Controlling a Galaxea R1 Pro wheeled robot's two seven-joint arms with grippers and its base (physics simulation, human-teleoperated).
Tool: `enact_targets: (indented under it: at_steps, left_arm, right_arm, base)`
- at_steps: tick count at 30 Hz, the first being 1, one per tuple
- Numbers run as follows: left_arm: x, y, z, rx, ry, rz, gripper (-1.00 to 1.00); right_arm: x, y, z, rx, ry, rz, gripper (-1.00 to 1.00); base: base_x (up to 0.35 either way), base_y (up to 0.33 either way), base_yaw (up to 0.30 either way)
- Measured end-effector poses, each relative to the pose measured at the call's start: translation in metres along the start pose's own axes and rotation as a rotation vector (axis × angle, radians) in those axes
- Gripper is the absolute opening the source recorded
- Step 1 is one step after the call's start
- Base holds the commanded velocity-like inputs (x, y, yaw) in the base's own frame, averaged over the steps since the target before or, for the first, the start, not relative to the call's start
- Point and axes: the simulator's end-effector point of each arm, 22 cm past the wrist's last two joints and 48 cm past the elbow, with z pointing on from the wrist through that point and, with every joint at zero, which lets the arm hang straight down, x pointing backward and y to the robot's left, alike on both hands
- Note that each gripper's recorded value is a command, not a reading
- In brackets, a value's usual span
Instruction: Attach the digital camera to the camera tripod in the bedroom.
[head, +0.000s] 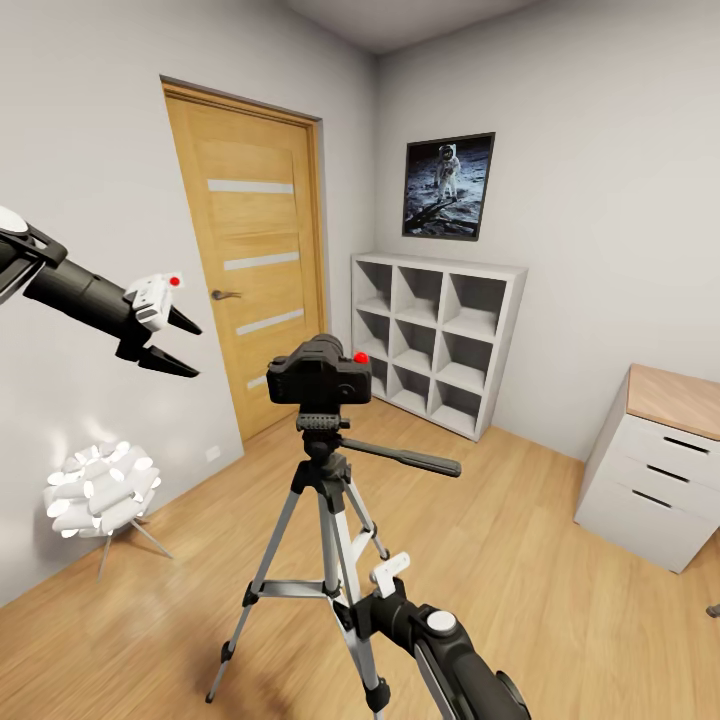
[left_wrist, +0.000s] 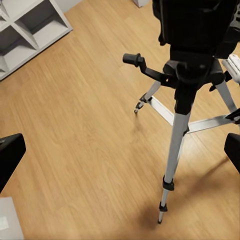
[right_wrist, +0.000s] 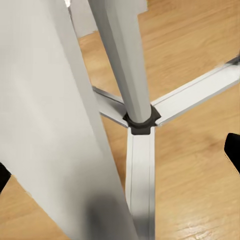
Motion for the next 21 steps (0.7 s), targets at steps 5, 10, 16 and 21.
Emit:
enact_targets:
  at_steps: [5,10,16,21]
  left_arm:
    - [0.002,0.001,-0.001,-0.003,0.001,-0.003,1.0]
    - [0.002,0.001,-0.001,-0.004,0.002,-0.004,1.0]
    - [0.003,0.002,-0.002,-0.006,0.003,-0.003,1.0]
    - [0.004,0.002,-0.002,-0.006,0.003,-0.002,1.0]
  right_arm:
    - [-0.008,-0.004,-0.01,0.009,-0.033,-0.018,1.0]
    - [-0.008,-0.007,-0.016,0.016,-0.043,-0.024,1.0]
    - [-0.008,-0.008,-0.019,0.02,-0.047,-0.027,1.0]
    - [-0.006,-0.007,-0.021,0.02,-0.049,-0.025,1.0]
  base:
    - [0.0,0.0,0.0]
    - [0.0,0.0,0.0]
    - [0.0,0.0,0.0]
    - [0.0,0.0,0.0]
